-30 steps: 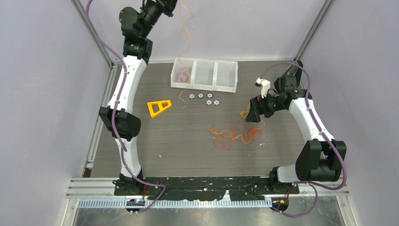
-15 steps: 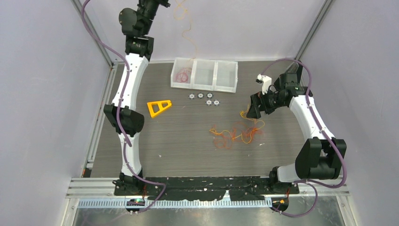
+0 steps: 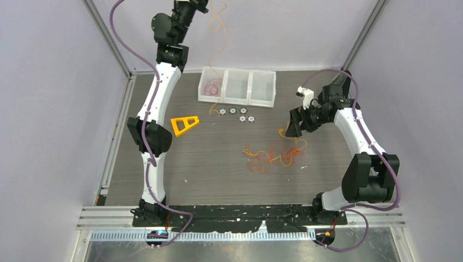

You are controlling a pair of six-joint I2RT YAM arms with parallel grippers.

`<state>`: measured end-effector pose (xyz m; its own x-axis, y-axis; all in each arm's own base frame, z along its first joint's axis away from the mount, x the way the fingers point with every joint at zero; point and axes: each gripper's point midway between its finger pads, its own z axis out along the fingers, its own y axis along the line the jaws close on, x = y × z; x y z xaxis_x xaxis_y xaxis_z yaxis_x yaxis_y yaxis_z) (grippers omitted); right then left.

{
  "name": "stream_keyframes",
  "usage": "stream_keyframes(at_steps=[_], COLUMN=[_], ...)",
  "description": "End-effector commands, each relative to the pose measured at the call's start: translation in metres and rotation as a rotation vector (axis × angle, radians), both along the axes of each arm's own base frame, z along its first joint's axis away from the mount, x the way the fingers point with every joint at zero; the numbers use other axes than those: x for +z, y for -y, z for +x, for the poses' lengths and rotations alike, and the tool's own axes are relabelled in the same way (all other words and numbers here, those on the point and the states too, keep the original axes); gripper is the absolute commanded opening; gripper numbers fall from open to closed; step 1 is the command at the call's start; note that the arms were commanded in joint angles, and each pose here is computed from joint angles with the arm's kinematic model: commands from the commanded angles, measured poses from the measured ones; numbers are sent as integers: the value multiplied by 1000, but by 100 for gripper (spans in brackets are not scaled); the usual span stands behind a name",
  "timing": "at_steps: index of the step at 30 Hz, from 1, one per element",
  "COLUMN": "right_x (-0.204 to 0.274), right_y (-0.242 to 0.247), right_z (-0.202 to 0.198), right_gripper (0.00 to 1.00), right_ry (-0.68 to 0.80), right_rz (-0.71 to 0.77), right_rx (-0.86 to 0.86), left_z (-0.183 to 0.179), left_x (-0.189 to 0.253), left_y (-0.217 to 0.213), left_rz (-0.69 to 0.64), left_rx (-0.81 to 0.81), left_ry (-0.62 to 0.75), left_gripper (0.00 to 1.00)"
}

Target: Untangle the cables

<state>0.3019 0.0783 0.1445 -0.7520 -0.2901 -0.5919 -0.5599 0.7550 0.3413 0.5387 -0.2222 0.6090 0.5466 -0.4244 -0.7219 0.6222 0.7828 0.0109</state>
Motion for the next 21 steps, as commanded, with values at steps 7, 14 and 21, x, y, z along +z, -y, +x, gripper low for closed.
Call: stream_keyframes(at_steps=[7, 14, 21], right_x=[9, 2, 2], right_y=[4, 6, 6], right_z=[16, 16, 18], right_gripper=[95, 95, 95], right_ry=[43, 25, 22], right_rz=[-21, -32, -32], right_rx=[-11, -9, -10], left_z=[-4, -18, -4], left_x=[14, 31, 15], left_y=[5, 3, 9], left_rz=[-70, -100, -97], left_rx=[29, 33, 43], left_ry=[66, 114, 78], left_gripper=[0, 0, 0])
